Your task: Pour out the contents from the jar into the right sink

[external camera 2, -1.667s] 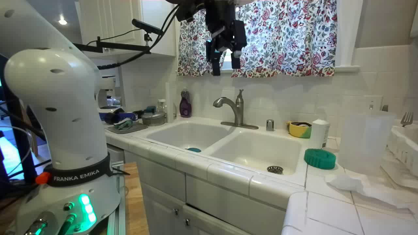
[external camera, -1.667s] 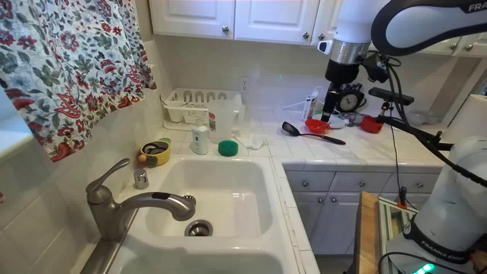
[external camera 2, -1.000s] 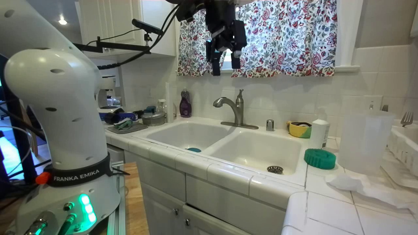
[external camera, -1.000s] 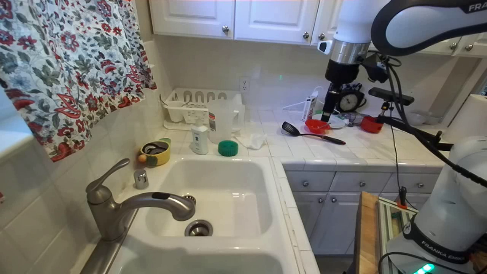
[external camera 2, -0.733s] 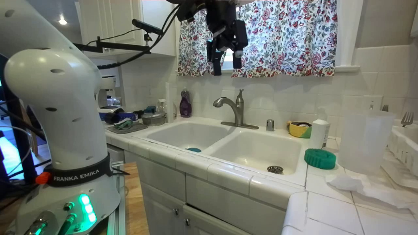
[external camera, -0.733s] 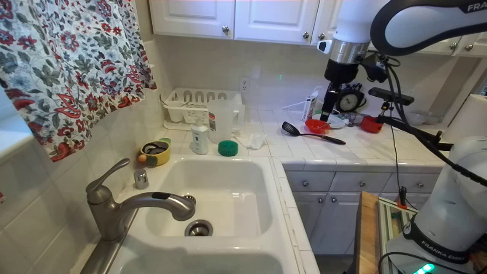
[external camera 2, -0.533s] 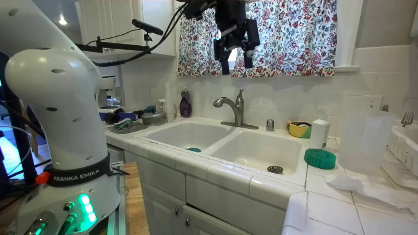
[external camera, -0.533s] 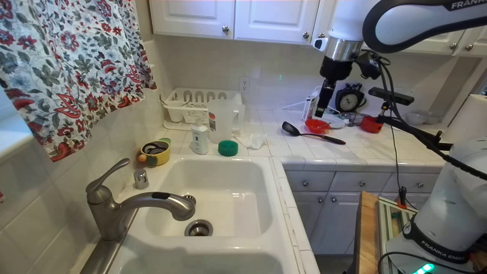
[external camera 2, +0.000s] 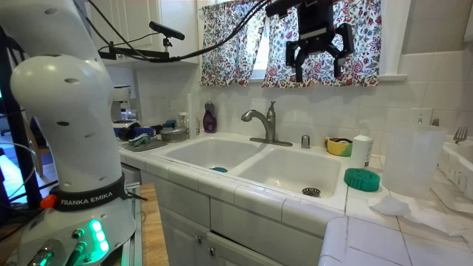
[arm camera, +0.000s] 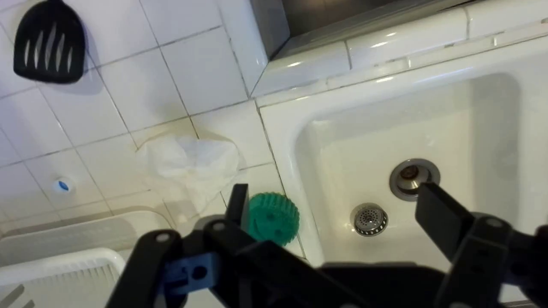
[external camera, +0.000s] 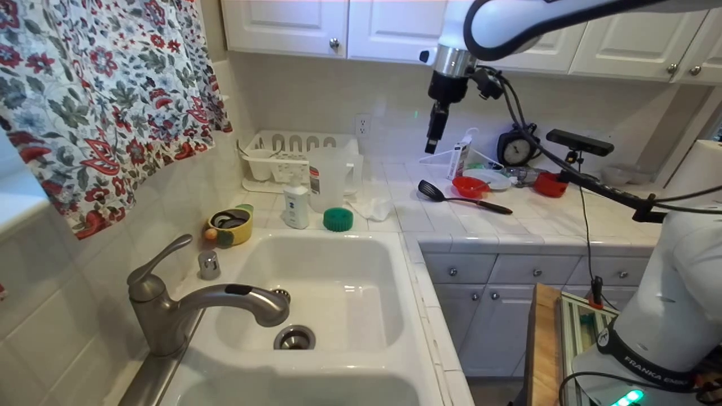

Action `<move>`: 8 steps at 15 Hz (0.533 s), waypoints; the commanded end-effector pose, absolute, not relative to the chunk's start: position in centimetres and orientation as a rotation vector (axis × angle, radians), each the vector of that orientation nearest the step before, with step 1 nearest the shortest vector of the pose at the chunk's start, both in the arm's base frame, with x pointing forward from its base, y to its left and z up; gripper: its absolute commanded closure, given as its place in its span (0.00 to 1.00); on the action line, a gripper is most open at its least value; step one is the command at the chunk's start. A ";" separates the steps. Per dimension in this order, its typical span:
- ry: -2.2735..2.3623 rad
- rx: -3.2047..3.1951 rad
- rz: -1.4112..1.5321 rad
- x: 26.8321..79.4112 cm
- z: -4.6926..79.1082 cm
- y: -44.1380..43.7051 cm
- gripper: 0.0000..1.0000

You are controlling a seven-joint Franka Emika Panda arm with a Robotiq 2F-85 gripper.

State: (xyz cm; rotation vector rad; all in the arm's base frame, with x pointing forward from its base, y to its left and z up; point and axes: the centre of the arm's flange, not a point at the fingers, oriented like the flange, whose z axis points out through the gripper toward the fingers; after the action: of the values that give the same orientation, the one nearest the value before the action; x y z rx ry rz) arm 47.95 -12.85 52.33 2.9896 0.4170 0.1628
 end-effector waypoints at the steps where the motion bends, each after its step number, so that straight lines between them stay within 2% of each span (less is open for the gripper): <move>1: 0.602 2.990 0.153 55.3 53.0 -14.7 0.00; 2: 0.603 3.002 0.155 56.4 52.8 -14.9 0.00; 3: 0.547 2.984 0.169 52.3 52.1 -13.4 0.00; 8: 0.584 2.978 0.157 55.2 51.4 -14.1 0.00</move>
State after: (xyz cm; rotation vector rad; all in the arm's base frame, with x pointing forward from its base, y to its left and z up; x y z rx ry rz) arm 55.24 -14.10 51.36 2.9775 0.5842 0.1569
